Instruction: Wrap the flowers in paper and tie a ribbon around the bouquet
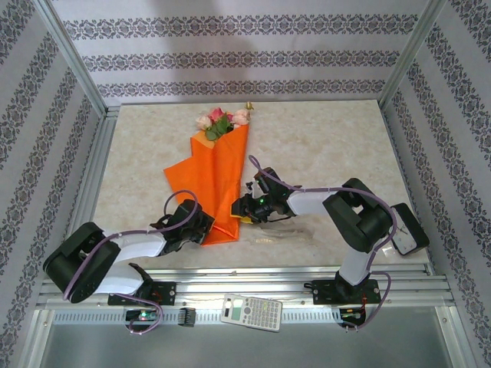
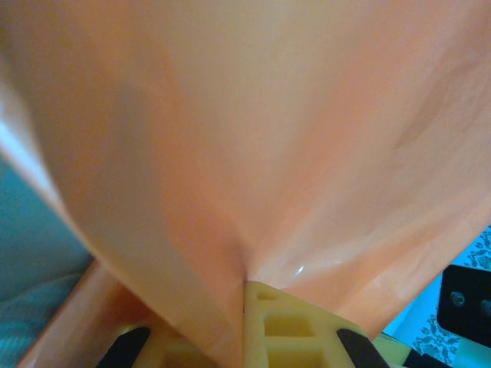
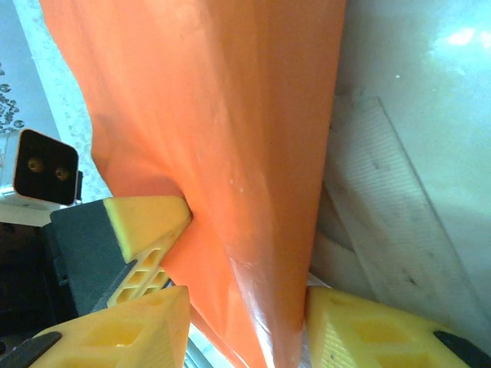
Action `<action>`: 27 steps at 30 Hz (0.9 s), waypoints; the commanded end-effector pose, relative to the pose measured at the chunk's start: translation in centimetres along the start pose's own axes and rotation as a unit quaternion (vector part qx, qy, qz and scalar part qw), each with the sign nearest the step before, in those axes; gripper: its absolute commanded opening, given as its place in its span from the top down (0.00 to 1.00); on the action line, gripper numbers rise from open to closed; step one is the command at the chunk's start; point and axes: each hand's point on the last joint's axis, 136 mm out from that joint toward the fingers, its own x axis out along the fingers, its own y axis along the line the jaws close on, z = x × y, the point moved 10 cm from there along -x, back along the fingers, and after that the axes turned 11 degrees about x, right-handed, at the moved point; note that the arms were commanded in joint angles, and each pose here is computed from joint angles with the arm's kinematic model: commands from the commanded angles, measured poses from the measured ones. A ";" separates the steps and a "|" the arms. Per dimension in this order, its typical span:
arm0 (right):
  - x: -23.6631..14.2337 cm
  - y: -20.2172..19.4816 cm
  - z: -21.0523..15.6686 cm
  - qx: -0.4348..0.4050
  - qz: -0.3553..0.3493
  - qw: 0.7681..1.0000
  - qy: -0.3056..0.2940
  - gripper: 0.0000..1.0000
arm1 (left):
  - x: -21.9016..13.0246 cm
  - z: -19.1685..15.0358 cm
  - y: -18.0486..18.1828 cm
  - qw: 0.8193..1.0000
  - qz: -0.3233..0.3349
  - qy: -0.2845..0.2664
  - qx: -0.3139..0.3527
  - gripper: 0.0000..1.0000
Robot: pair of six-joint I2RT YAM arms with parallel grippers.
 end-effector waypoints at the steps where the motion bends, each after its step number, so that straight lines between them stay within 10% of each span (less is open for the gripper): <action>1: -1.7 0.6 -0.5 -0.016 -0.006 0.999 -0.033 0.55 | -0.7 0.2 -1.0 0.998 -0.027 -0.031 0.036 1.00; 27: -3.4 11.1 7.7 -0.032 -0.016 0.987 -0.155 0.65 | -3.9 -1.0 1.0 0.975 -0.029 -0.146 0.167 1.00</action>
